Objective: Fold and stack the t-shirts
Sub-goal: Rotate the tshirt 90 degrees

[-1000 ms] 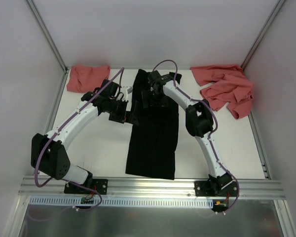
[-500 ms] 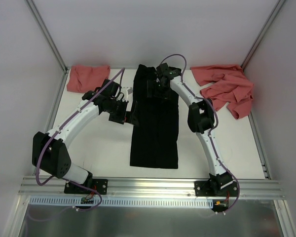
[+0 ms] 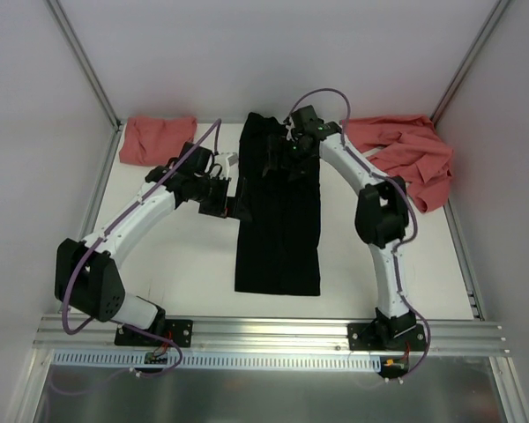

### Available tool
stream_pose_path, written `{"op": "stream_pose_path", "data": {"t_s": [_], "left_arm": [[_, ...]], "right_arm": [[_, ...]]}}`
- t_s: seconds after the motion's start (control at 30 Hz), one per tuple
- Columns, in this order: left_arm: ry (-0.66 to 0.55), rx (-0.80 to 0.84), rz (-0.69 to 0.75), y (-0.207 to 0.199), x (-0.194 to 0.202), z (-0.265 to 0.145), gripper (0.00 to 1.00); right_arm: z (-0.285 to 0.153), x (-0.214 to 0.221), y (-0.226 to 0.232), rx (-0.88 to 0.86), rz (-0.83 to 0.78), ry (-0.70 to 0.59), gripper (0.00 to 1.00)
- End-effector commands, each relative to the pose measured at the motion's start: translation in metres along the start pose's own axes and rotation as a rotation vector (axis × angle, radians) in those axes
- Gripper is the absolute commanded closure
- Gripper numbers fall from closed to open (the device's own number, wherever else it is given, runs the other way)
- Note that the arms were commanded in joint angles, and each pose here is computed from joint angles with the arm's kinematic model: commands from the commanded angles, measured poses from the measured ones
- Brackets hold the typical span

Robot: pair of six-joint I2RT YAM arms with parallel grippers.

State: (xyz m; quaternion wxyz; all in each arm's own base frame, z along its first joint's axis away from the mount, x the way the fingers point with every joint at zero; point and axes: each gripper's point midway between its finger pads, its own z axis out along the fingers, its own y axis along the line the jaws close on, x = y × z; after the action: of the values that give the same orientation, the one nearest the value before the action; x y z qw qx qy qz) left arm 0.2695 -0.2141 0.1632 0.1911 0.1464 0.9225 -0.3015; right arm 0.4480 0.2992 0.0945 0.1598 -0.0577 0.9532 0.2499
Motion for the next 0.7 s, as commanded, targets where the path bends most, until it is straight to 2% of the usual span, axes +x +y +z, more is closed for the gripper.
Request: {"op": "stream_pose_path", "data": {"t_s": [0.0,0.07,0.1,0.2,0.23,0.3,0.33,0.4,0.43,0.57,0.67], "left_arm": [[-0.089,0.124,0.014,-0.021,-0.011,-0.011,0.01],[-0.062,0.183,0.001,-0.025,-0.001,-0.009,0.01],[-0.044,0.201,-0.012,-0.026,0.003,-0.008,0.01],[0.029,0.263,-0.082,-0.027,0.029,-0.002,0.01],[0.065,0.270,-0.132,-0.023,0.046,0.003,0.01],[0.078,0.311,-0.167,-0.025,0.060,0.007,0.01],[0.115,0.313,-0.235,-0.021,0.080,0.012,0.01],[0.127,0.341,-0.292,-0.022,0.092,0.017,0.01],[0.157,0.339,-0.334,-0.017,0.111,0.021,0.01],[0.177,0.370,-0.425,-0.013,0.143,0.029,0.01],[0.170,0.359,-0.449,-0.008,0.157,0.032,0.01]], "right_arm": [[-0.114,-0.001,0.056,-0.084,-0.132,-0.171,0.00],[-0.126,0.023,0.043,-0.041,-0.132,-0.153,0.01],[-0.132,0.052,0.021,0.024,-0.120,-0.124,0.00],[-0.131,0.103,-0.019,0.110,-0.075,-0.057,0.00],[-0.128,0.141,-0.039,0.143,-0.044,-0.001,0.01],[-0.127,0.176,-0.057,0.177,-0.013,0.029,0.01],[-0.126,0.209,-0.072,0.195,0.026,0.059,0.01],[-0.126,0.236,-0.084,0.219,0.062,0.075,0.01],[-0.126,0.257,-0.093,0.228,0.081,0.083,0.00],[-0.123,0.287,-0.103,0.242,0.147,0.077,0.01],[-0.120,0.290,-0.104,0.245,0.142,0.080,0.00]]}}
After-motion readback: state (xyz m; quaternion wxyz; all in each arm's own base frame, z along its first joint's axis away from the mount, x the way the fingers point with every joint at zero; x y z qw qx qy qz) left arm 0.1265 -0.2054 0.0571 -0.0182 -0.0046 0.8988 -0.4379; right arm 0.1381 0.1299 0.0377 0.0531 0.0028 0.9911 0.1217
